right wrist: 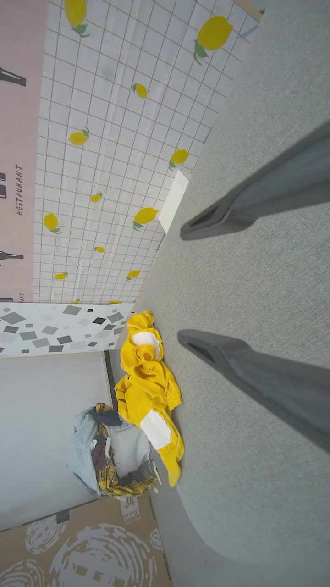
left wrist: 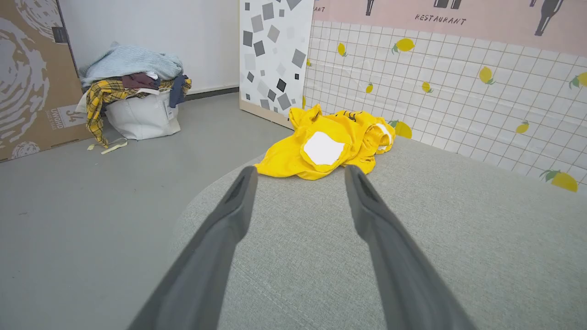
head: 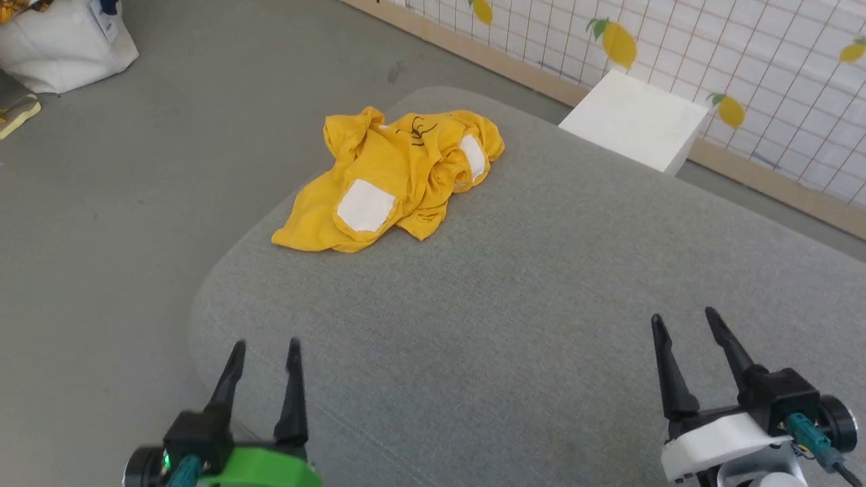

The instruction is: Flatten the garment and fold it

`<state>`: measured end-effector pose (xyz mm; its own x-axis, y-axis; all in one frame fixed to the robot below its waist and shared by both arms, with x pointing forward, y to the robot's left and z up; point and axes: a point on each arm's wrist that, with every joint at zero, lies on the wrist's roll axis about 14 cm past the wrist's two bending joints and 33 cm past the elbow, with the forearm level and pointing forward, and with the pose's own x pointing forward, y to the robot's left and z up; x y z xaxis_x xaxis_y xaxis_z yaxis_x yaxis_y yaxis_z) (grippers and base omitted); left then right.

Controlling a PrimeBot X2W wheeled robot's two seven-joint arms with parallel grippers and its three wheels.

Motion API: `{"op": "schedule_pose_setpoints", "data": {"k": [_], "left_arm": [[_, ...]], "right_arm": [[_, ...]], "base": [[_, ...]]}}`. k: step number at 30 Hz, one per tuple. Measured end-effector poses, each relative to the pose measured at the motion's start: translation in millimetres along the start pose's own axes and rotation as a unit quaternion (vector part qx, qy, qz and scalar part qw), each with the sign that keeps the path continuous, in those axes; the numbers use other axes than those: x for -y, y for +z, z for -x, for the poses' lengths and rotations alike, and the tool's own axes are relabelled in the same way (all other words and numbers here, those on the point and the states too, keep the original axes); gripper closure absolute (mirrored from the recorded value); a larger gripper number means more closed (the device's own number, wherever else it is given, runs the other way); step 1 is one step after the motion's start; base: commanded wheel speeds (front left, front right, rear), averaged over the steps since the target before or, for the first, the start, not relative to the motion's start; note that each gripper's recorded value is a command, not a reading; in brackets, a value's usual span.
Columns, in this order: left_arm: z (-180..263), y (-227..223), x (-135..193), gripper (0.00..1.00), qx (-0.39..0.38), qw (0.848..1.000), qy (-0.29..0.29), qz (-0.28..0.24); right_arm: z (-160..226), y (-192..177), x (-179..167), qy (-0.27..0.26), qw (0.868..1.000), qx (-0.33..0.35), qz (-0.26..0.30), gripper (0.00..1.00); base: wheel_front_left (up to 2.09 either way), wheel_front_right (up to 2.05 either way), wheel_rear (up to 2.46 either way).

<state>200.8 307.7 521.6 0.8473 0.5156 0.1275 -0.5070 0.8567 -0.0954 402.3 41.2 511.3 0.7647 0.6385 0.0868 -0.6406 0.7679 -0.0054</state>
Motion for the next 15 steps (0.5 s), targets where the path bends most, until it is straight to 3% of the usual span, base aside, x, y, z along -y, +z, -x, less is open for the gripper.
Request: {"op": "schedule_pose_setpoints", "data": {"k": [5, 15], "left_arm": [[-39.1, 29.7, 29.8, 0.0, 0.045, 0.997, -0.061, -0.007], [-164.3, 119.8, 94.3, 0.0, 0.107, 0.977, -0.162, -0.086]], "right_arm": [[-7.4, 3.3, 6.4, -0.003, 1.0, 0.005, 0.008, 0.0], [-33.2, 9.3, 27.4, -0.005, 0.999, 0.017, 0.03, 0.0]], "base": [[0.0, 0.0, 0.0], [0.0, 0.0, 0.0]]}}
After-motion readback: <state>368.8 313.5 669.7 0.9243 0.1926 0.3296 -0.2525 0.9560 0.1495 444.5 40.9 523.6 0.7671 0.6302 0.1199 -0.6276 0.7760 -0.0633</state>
